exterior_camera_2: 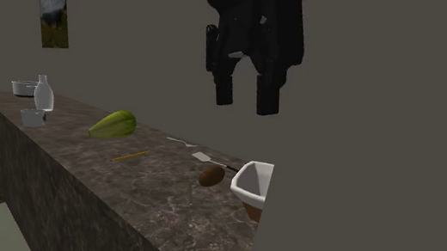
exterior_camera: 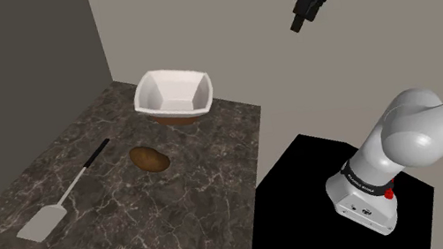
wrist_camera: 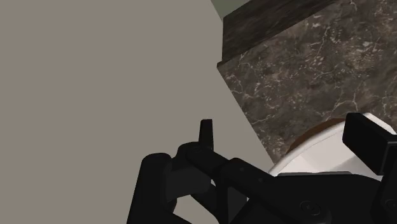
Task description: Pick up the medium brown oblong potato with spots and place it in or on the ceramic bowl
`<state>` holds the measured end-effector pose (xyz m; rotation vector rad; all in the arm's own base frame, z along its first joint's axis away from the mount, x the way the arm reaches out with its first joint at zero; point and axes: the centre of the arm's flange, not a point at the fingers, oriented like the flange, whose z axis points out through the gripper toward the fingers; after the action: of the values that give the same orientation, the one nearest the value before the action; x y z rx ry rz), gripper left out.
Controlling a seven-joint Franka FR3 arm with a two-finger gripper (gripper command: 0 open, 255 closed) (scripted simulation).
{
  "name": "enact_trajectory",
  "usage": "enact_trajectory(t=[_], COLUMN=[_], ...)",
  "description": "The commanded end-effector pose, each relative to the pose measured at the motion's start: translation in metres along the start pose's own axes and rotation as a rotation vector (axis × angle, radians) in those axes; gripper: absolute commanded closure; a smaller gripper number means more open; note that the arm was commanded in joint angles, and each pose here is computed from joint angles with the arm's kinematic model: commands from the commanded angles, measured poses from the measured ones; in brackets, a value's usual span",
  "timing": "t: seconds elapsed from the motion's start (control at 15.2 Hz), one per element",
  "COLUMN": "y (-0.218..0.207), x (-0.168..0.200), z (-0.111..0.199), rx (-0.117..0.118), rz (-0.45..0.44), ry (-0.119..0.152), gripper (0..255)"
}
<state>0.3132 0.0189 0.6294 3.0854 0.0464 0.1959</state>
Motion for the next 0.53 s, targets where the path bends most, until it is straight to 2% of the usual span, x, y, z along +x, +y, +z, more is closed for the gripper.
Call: enact_trajectory(t=[0.0, 0.46], y=[0.000, -0.076], x=[0.000, 0.031], z=[0.000, 0.044], rx=[0.000, -0.008], rz=[0.000, -0.033], ry=[0.000, -0.002], gripper=[0, 0])
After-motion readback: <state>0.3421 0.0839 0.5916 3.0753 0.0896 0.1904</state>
